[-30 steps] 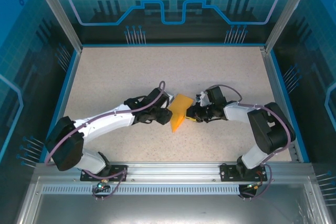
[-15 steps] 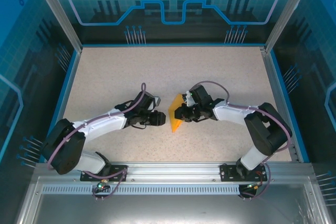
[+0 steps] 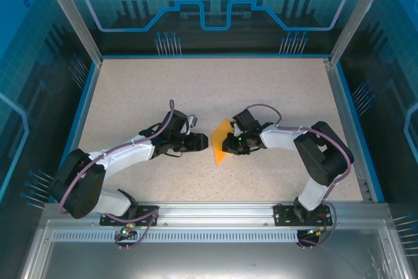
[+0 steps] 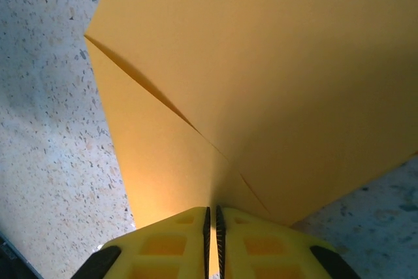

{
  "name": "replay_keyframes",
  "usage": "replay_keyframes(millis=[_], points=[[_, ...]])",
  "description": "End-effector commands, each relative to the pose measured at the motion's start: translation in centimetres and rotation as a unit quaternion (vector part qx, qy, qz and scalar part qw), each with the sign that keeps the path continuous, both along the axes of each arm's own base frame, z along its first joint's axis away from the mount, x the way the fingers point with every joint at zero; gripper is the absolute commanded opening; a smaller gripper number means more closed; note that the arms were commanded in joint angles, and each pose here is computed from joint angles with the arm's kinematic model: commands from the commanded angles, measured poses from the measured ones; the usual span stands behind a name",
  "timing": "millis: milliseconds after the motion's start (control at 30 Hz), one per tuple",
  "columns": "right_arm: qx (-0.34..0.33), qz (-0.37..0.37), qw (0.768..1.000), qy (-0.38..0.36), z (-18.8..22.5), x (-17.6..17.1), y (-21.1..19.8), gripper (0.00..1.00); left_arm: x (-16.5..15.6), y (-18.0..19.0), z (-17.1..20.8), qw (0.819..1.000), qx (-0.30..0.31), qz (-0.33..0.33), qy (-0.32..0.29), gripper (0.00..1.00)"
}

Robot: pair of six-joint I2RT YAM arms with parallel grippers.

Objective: Fold a paper plane with a square sheet of paper (pick it up from the middle)

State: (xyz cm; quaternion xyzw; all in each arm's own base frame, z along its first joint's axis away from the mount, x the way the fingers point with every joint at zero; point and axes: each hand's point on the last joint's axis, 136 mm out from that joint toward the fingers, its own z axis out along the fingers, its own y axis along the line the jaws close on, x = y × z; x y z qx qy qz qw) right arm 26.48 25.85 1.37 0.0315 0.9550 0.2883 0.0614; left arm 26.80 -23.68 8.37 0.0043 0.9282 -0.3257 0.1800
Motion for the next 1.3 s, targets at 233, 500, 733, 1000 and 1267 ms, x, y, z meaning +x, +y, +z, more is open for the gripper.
replay_keyframes(millis=[233, 500, 733, 1000, 1267], points=[[-0.018, -0.014, 1.000, 0.021, -2.8, -2.4, -2.3, 0.09, 2.1, -2.8, -1.2, 0.996, -0.075, 0.018, 0.034, 0.57], [-0.012, -0.017, 0.999, 0.029, -3.7, -2.9, -2.5, 0.07, 3.0, -3.8, -2.4, 0.994, -0.093, 0.041, 0.046, 0.53], [-0.012, -0.018, 0.999, 0.031, -3.9, -3.0, -2.8, 0.04, 3.6, -4.3, -3.7, 0.993, -0.084, 0.052, 0.057, 0.44], [-0.010, -0.020, 0.999, 0.032, -4.1, -3.3, -3.2, 0.04, 3.8, -4.8, -4.7, 0.993, -0.080, 0.053, 0.065, 0.35], [-0.011, -0.020, 0.999, 0.033, -4.1, -3.2, -3.3, 0.03, 3.9, -4.8, -4.2, 0.996, -0.062, 0.042, 0.055, 0.10]])
